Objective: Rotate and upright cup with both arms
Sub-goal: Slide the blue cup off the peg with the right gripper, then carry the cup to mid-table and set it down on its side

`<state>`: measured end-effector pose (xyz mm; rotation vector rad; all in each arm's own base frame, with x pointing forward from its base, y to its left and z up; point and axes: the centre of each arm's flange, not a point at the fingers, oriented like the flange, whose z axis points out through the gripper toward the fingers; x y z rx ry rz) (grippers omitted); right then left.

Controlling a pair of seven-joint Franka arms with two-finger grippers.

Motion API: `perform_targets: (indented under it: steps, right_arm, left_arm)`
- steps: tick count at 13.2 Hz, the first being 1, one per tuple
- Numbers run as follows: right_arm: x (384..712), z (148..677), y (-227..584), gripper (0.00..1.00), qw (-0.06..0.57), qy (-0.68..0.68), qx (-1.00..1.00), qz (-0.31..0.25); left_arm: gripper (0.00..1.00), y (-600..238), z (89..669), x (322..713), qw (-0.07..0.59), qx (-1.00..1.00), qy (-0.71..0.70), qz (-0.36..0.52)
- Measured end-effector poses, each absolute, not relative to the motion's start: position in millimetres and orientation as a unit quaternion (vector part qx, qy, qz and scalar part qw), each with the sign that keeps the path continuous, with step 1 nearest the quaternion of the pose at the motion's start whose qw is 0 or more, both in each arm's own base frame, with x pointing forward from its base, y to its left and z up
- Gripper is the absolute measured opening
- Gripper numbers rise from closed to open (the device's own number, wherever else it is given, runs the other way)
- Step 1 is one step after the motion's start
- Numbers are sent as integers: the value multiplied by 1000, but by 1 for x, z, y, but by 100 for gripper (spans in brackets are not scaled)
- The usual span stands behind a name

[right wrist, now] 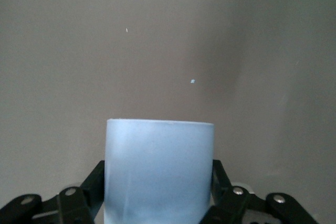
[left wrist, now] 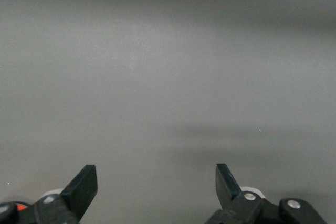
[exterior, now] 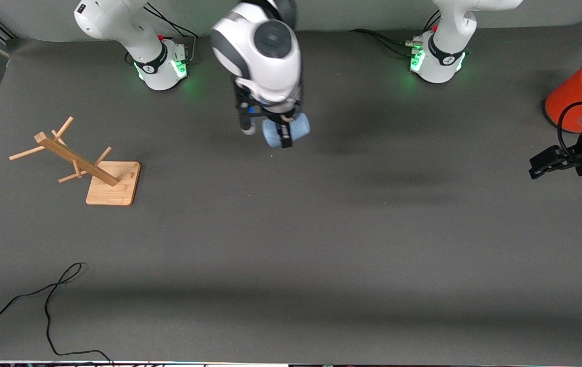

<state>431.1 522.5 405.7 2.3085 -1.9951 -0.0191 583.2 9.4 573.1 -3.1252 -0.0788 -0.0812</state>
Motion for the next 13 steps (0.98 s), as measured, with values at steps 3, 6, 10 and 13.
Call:
perform_targets:
  steps: [3, 6, 10, 13]
  right_arm:
    - [430, 335, 569, 81, 70, -676, 733, 13]
    - [430, 260, 597, 81, 86, -694, 714, 38]
    - [428, 195, 611, 81, 88, -701, 706, 49]
    - [427, 189, 614, 81, 85, -702, 705, 51]
  left_arm:
    - [100, 9, 573, 583, 7, -999, -25, -26]
    - [100, 9, 573, 583, 7, -999, -25, -26]
    - [100, 9, 573, 583, 7, -999, -25, -25]
    - [100, 9, 573, 583, 7, -999, -25, -25]
